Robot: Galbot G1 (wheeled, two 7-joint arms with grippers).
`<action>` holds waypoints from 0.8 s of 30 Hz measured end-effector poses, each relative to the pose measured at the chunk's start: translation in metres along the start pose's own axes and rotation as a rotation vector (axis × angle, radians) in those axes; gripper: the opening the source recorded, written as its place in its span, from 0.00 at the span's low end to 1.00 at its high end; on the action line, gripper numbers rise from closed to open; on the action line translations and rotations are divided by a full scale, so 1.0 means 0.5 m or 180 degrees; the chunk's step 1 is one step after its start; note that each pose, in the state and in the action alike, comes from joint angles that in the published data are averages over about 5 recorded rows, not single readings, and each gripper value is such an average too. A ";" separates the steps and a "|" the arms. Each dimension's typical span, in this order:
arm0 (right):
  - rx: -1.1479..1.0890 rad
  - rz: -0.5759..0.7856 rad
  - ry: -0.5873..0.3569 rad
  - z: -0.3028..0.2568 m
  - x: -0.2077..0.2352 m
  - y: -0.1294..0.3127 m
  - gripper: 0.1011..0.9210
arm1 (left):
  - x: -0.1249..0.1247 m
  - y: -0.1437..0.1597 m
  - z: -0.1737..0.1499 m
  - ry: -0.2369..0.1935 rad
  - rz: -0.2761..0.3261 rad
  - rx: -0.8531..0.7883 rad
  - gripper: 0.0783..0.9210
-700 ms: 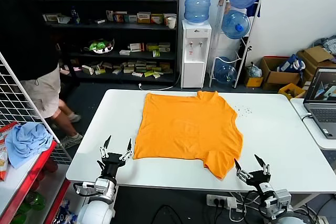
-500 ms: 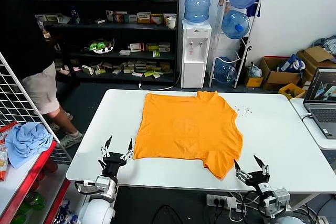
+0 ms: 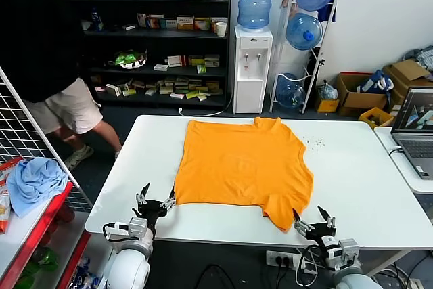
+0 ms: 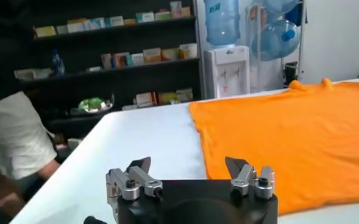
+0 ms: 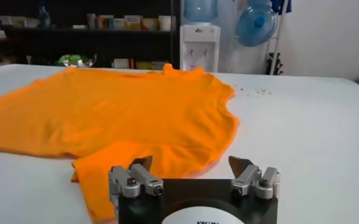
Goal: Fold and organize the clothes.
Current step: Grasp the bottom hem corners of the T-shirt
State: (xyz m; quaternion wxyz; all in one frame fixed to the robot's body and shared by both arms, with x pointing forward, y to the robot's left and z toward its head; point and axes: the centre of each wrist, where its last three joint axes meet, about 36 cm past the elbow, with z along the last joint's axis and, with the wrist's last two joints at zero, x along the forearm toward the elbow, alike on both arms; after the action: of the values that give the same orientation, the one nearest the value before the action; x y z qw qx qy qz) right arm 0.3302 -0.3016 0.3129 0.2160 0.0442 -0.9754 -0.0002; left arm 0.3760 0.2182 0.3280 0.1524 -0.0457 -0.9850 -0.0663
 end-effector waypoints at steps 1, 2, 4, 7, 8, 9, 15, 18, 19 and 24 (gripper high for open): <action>-0.0007 0.0000 0.0013 0.001 -0.002 0.004 0.88 | 0.000 -0.003 0.001 0.0023 0.0012 0.0010 0.88; -0.0012 0.0001 0.0024 0.002 -0.004 0.007 0.88 | 0.000 -0.006 0.002 0.0047 0.0023 0.0018 0.88; -0.0022 0.0002 0.0041 0.004 -0.009 0.014 0.88 | -0.001 -0.014 0.004 0.0095 0.0051 0.0028 0.88; -0.0031 0.0000 0.0051 0.004 -0.015 0.023 0.88 | -0.002 -0.027 0.010 0.0160 0.0093 0.0033 0.88; -0.0033 -0.0001 0.0051 0.003 -0.016 0.026 0.88 | -0.002 -0.031 0.011 0.0178 0.0107 0.0035 0.88; -0.0034 -0.0001 0.0051 0.003 -0.018 0.029 0.88 | -0.003 -0.034 0.013 0.0195 0.0120 0.0036 0.88; -0.0028 0.0010 0.0060 0.002 -0.022 0.040 0.87 | -0.009 -0.052 0.022 0.0281 0.0180 0.0061 0.88; -0.0021 0.0016 0.0069 0.003 -0.022 0.042 0.80 | -0.013 -0.061 0.027 0.0317 0.0204 0.0073 0.83; -0.0020 0.0018 0.0072 0.003 -0.022 0.043 0.77 | -0.014 -0.063 0.029 0.0328 0.0208 0.0076 0.80; -0.0018 0.0026 0.0086 0.002 -0.021 0.045 0.59 | -0.017 -0.068 0.040 0.0385 0.0212 0.0081 0.64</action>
State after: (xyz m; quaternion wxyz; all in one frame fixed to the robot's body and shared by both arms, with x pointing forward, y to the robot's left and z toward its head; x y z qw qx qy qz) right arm 0.3374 -0.2784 0.3082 0.2292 0.0397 -0.9726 -0.0014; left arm 0.3747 0.1871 0.3024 0.2143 -0.0723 -0.9727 -0.0513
